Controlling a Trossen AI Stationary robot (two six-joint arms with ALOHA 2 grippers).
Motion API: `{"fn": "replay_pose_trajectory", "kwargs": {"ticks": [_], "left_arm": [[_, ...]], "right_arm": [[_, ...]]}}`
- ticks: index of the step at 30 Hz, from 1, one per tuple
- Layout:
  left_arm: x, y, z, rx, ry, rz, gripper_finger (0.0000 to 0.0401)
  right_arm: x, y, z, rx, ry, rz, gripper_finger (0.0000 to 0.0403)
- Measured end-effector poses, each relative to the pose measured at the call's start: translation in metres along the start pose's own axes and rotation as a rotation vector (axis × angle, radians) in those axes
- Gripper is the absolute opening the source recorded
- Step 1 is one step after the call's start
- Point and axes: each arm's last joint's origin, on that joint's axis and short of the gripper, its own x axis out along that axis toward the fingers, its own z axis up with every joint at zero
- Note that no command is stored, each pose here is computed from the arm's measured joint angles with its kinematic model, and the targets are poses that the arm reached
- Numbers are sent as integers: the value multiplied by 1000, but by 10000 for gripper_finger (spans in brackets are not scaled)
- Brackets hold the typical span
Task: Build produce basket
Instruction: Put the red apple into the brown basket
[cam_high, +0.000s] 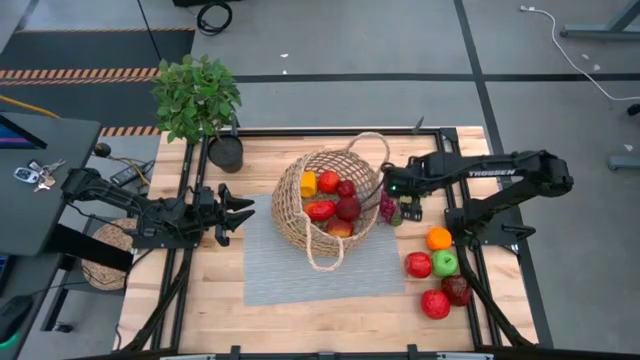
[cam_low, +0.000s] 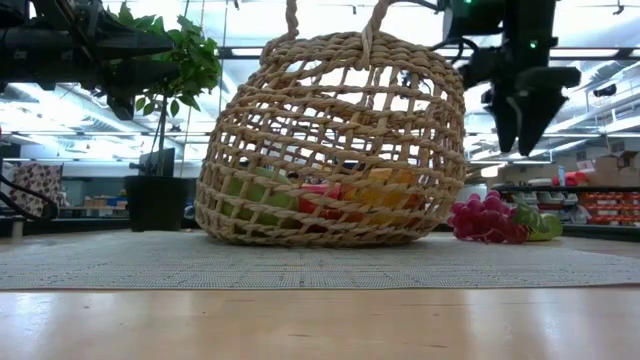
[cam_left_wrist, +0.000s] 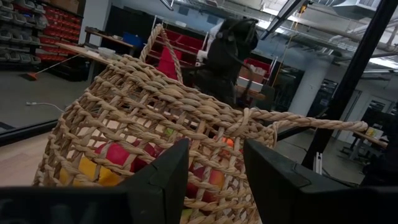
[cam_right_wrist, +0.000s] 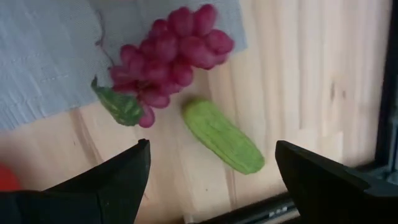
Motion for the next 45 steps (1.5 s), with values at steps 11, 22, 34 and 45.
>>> {"fn": "replay_pose_trajectory", "kwargs": {"ticks": [11, 22, 34, 45], "left_arm": [[0, 0, 0, 0, 0, 0, 160], [0, 0, 0, 1, 1, 0, 160], [0, 0, 0, 0, 0, 0, 160], [0, 0, 0, 0, 0, 0, 160]], "right_arm": [[-12, 23, 0, 98, -9, 133, 348], [-34, 94, -15, 236, -77, 289, 348], [-31, 171, -5, 211, 75, 174, 348], [-13, 181, -9, 260, 162, 39, 395]]}}
